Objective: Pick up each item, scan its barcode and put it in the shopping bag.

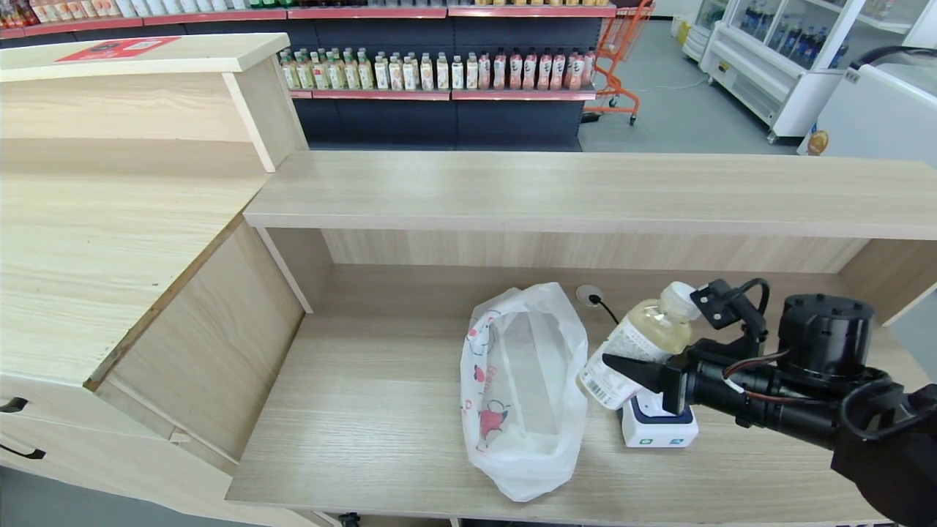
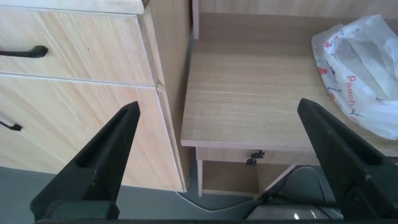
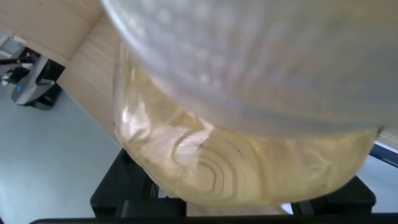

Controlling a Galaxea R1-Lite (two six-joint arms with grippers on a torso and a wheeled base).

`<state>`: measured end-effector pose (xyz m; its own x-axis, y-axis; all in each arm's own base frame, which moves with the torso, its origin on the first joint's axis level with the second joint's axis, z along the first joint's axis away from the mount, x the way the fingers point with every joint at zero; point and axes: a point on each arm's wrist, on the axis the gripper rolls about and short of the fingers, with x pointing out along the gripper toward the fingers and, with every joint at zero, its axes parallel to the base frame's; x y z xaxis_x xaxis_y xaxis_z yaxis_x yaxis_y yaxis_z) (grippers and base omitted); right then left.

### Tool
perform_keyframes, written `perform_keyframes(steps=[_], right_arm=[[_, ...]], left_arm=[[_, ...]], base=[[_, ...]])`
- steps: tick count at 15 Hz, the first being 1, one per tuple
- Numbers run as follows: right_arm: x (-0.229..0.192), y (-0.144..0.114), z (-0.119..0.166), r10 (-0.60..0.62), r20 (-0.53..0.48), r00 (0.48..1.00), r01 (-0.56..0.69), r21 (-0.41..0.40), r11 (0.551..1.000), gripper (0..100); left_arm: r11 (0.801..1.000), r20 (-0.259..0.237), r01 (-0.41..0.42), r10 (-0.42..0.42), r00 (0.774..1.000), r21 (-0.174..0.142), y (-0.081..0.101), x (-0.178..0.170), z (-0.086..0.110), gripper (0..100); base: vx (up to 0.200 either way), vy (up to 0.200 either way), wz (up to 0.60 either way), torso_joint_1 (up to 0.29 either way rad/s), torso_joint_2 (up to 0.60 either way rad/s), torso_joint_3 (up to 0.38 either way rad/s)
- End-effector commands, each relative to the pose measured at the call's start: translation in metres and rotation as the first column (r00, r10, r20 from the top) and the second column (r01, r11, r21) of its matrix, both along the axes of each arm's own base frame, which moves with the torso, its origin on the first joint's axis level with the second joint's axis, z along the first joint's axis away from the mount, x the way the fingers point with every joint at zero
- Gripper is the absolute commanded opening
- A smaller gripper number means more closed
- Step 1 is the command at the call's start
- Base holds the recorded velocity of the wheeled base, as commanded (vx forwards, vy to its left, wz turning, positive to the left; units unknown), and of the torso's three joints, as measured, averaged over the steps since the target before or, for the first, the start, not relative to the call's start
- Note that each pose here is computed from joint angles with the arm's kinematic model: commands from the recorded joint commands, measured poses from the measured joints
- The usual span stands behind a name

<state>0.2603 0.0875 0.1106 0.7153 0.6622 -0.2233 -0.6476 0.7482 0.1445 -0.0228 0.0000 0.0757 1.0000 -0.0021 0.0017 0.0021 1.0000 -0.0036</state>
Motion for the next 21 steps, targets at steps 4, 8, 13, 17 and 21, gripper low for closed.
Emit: perform_keyframes(steps=[4, 8, 13, 17, 21], right_arm=[[0.014, 0.025, -0.041, 0.041, -0.032, 0.999, -0.041, -0.024, 0.999, 0], [0.027, 0.048, -0.076, 0.102, 0.058, 0.993, -0.1, -0.04, 0.994, 0], [0.052, 0.076, -0.112, 0.189, 0.182, 0.965, -0.161, -0.161, 0.974, 0], [0.064, 0.088, -0.127, 0.237, 0.252, 0.938, -0.177, -0.241, 0.954, 0], [0.065, 0.091, -0.126, 0.242, 0.257, 0.936, -0.183, -0.232, 0.955, 100]], left_arm=[[1.0, -0.002, -0.001, 0.001, 1.0, -0.001, 0.0, 0.0, 0.0, 100], [1.0, -0.002, -0.001, 0.001, 1.0, -0.001, 0.0, 0.0, 0.0, 100], [1.0, -0.002, 0.001, -0.001, 1.0, -0.001, 0.0, 0.0, 0.0, 100], [1.0, -0.002, 0.001, -0.001, 1.0, -0.001, 0.0, 0.0, 0.0, 100], [1.0, -0.002, 0.001, -0.001, 1.0, -0.001, 0.0, 0.0, 0.0, 100]], base=[[0.0, 0.0, 0.0, 0.0, 0.0, 0.0], [0.0, 0.0, 0.0, 0.0, 0.0, 0.0], [0.0, 0.0, 0.0, 0.0, 0.0, 0.0], [0.0, 0.0, 0.0, 0.0, 0.0, 0.0], [0.0, 0.0, 0.0, 0.0, 0.0, 0.0]])
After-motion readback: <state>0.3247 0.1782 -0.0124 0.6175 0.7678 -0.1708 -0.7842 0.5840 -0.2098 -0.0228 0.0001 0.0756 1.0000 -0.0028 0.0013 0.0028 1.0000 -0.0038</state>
